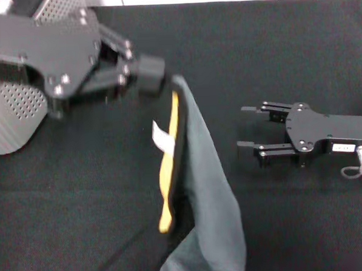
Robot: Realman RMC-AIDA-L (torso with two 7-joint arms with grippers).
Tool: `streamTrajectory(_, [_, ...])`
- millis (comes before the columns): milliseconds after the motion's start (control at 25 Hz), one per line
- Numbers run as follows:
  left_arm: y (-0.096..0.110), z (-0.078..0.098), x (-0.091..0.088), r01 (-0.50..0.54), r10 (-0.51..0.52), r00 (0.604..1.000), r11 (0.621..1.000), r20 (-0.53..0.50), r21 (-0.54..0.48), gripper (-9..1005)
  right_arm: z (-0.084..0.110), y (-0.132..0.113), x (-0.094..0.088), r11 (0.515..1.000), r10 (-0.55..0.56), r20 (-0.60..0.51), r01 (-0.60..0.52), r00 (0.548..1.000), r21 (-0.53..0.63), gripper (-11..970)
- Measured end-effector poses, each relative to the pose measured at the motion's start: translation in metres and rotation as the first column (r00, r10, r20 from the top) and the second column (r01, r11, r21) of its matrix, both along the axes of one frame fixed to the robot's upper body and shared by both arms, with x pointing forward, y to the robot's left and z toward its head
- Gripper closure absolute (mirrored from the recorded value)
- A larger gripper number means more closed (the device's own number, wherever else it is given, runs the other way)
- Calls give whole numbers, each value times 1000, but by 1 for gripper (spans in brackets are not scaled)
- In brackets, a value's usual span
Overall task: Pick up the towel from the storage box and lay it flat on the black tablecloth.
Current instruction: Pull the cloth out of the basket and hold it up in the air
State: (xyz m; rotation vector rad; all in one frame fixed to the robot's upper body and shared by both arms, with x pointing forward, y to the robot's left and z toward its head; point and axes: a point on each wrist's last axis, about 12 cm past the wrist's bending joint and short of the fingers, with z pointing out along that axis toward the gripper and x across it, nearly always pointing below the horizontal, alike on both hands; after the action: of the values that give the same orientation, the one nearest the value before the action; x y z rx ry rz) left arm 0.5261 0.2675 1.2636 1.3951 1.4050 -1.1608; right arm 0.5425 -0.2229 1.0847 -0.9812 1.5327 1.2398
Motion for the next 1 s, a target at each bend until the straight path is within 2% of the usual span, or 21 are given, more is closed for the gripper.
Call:
streamTrajectory(200, [6, -4, 15, -162, 163, 987, 985, 2, -61, 986, 1, -6, 0, 1000, -25, 19, 25, 1000, 15, 131])
streamTrajectory(480, [-5, -17, 43, -264, 263, 964, 964, -48, -17, 986, 5, -6, -8, 998, 36, 40, -38, 999, 47, 132])
streamTrajectory(760, [-20, -27, 57, -332, 334, 941, 942, -48, 43, 986, 9, 11, -23, 980, 169, 67, -175, 983, 92, 133])
streamTrajectory(880, [-25, -32, 59, -342, 344, 937, 938, -55, 51, 986, 5, 22, -26, 978, 181, 56, -186, 982, 98, 133])
streamTrajectory(1000, [-32, -38, 57, -304, 309, 950, 948, -46, 96, 985, -1, 27, -25, 985, 155, 39, -158, 987, 75, 134])
